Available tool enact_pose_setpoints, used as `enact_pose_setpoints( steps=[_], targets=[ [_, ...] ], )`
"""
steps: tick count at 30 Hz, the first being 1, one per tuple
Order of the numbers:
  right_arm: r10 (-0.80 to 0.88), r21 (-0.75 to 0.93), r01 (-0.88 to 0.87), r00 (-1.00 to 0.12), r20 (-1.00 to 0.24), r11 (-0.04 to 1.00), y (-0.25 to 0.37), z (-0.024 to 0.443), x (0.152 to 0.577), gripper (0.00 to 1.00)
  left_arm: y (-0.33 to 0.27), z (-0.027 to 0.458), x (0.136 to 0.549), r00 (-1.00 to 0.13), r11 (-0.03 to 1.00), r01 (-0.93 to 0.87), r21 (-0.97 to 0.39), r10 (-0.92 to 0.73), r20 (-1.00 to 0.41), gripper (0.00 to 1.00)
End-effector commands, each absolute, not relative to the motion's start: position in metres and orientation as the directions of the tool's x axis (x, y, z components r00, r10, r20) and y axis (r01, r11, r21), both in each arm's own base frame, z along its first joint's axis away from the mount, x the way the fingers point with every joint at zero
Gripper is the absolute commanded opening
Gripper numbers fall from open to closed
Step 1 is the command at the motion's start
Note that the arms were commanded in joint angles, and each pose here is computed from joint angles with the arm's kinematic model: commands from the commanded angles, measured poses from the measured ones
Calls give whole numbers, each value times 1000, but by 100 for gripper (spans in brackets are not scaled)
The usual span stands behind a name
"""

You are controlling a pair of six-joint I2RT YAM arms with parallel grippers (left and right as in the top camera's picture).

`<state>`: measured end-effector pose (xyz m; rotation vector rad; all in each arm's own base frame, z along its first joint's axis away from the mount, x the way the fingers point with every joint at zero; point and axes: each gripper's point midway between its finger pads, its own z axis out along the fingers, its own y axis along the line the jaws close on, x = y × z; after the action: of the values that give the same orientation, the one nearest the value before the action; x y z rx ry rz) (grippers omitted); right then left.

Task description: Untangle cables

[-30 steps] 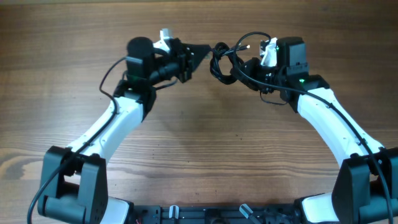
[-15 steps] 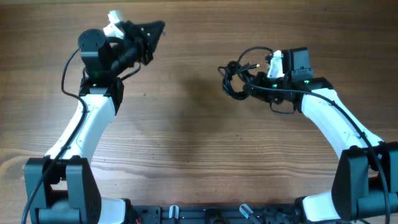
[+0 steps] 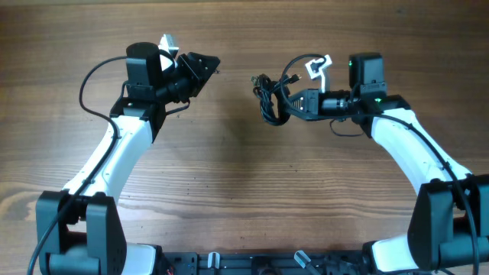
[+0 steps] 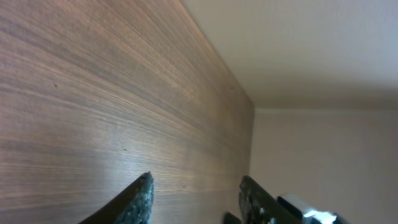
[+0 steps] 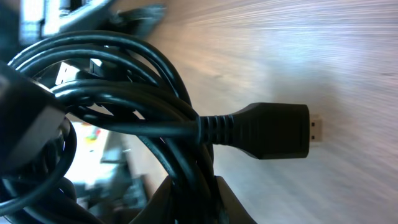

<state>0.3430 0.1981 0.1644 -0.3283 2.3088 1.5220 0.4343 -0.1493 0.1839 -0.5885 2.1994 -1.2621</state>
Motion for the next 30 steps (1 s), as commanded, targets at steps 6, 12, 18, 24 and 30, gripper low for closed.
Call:
enact_pose_setpoints(
  steps=[6, 12, 18, 24, 30],
  targets=[
    [75, 881, -209, -961, -265, 425, 191, 159, 343, 6, -155, 190, 434, -763, 508, -49, -860, -574, -296, 60],
    [165, 565, -50, -932, -323, 824, 144, 94, 366, 5, -150, 178, 431, -764, 524, -105, -845, -587, -269, 62],
    [157, 301, -11, -835, -528, 954, 101, 121, 402, 5, -148, 175, 431, -759, 532, -122, -838, -594, -266, 63],
    [-66, -217, 119, -719, -692, 969, 64, 153, 416, 5, -126, 169, 443, -686, 571, -178, -801, -656, -315, 66],
    [-449, -663, 93, -666, -595, 743, 70, 190, 411, 5, -68, 147, 448, -559, 605, -359, -711, -749, -355, 71]
  ],
)
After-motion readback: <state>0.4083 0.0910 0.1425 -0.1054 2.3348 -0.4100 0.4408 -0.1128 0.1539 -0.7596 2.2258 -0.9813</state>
